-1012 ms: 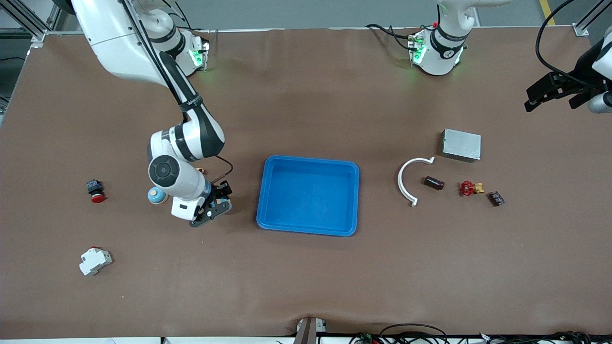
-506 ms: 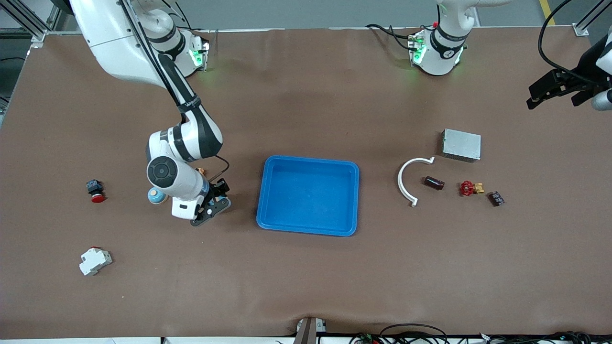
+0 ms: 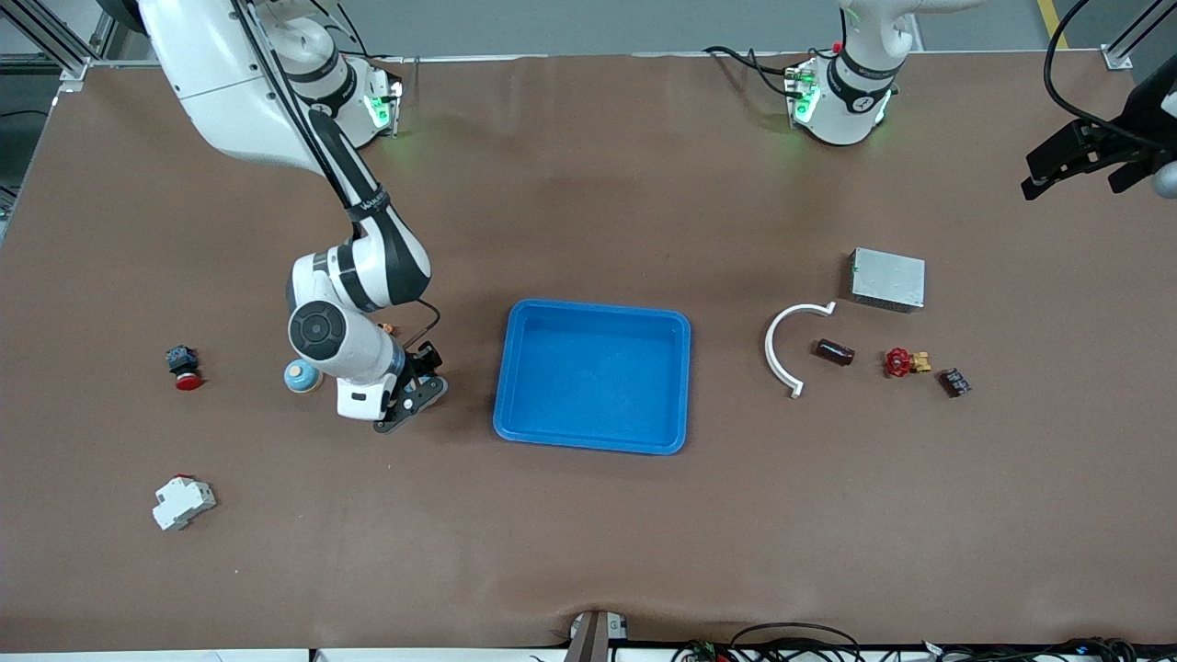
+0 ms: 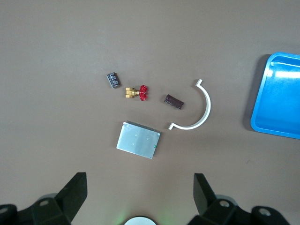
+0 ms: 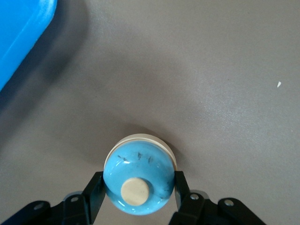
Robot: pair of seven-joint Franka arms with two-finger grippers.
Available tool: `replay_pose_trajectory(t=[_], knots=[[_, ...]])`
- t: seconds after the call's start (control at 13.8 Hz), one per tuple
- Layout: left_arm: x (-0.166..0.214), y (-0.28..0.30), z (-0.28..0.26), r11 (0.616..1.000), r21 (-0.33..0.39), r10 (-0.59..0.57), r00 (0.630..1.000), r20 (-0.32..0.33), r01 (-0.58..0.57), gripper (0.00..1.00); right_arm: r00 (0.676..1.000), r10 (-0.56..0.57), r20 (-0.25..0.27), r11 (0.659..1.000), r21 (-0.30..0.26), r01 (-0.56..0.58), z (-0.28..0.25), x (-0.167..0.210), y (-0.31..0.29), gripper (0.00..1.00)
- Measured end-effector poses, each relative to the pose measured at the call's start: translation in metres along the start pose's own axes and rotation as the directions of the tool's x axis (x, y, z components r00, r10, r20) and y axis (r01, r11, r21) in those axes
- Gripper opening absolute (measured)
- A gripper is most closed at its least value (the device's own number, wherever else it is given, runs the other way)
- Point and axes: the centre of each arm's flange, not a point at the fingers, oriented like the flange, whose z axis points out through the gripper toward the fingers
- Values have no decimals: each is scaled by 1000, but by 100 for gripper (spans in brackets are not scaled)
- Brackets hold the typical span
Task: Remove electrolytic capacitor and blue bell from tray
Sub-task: 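Lower the bell onto the table beside the red-capped button and open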
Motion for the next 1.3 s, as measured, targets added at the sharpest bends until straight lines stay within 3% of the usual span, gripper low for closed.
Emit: replay_pose_trajectory(t=[0.65, 0.94, 1.3], knots=[[1, -5, 5, 1000, 19, -7, 1000, 8, 6, 100, 1000, -29, -1, 1000, -1, 29, 3, -1, 0, 65], [1, -5, 5, 1000, 21, -7, 1000, 9, 7, 100, 1000, -29, -2, 1000, -1, 29, 3, -1, 0, 100], [1, -4, 6, 1000, 22, -6, 1000, 10, 6, 100, 999, 31, 36, 999, 27, -32, -10, 3, -2, 100]])
